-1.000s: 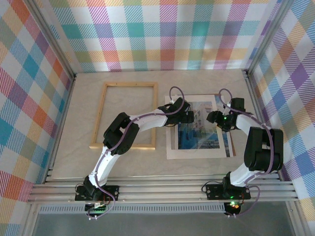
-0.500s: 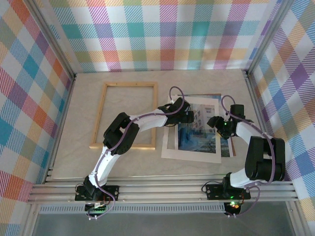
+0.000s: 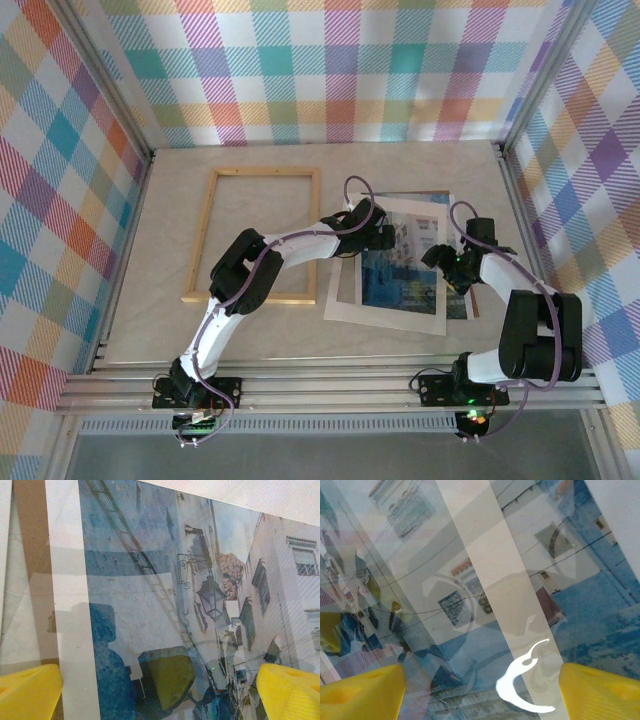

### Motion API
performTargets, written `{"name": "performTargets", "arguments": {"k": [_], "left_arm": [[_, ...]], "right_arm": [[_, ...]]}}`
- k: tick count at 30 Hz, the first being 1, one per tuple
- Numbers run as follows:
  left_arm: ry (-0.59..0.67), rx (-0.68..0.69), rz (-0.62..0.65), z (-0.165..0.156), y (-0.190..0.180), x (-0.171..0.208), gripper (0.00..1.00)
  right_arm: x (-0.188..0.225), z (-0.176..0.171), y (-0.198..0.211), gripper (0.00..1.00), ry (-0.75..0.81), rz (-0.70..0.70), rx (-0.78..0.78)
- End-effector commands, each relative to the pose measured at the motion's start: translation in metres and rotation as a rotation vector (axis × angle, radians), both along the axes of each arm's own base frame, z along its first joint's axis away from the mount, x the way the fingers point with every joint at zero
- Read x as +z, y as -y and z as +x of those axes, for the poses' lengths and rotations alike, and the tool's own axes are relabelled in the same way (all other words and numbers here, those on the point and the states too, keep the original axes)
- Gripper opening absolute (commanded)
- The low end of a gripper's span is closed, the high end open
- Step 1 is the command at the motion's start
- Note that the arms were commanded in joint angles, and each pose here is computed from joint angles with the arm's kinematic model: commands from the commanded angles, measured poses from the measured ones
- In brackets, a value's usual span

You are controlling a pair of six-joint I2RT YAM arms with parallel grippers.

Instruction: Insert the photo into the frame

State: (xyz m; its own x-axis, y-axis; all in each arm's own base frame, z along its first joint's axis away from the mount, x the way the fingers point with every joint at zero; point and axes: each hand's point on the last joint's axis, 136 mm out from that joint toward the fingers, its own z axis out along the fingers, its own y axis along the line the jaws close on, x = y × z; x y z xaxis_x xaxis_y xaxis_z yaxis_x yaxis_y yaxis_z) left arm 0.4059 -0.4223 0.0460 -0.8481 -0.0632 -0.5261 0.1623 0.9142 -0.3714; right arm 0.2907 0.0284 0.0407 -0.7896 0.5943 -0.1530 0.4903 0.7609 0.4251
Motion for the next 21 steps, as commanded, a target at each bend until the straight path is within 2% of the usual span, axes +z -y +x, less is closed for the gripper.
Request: {"name": "performTargets", "arguments": {"k": [1,8,15,21], "left_arm": [[-0.113,-0.021,0.023,-0.023,-0.001,-0.040,1.00],[-0.113,-0.021,0.026,-0.023,-0.002,-0.040,1.00],[-0.114,-0.017,0.029,-0.023,-0.003,-0.041,1.00],[-0.118,-0.018,0.043,-0.025,-0.006,-0.045,1.00]], "right_arm": [[-0.008,-0.008,-0.002,0.81,-0.046,0.002,0.008],[-0.010,-0.009,0.015,0.83,-0.064,-0.098,-0.008],[-0.013,-0.010,0.022,0.85,-0.078,-0.139,-0.019],[0.005,-0.003,0.030,0.87,-0.008,-0.187,-0.034]]}}
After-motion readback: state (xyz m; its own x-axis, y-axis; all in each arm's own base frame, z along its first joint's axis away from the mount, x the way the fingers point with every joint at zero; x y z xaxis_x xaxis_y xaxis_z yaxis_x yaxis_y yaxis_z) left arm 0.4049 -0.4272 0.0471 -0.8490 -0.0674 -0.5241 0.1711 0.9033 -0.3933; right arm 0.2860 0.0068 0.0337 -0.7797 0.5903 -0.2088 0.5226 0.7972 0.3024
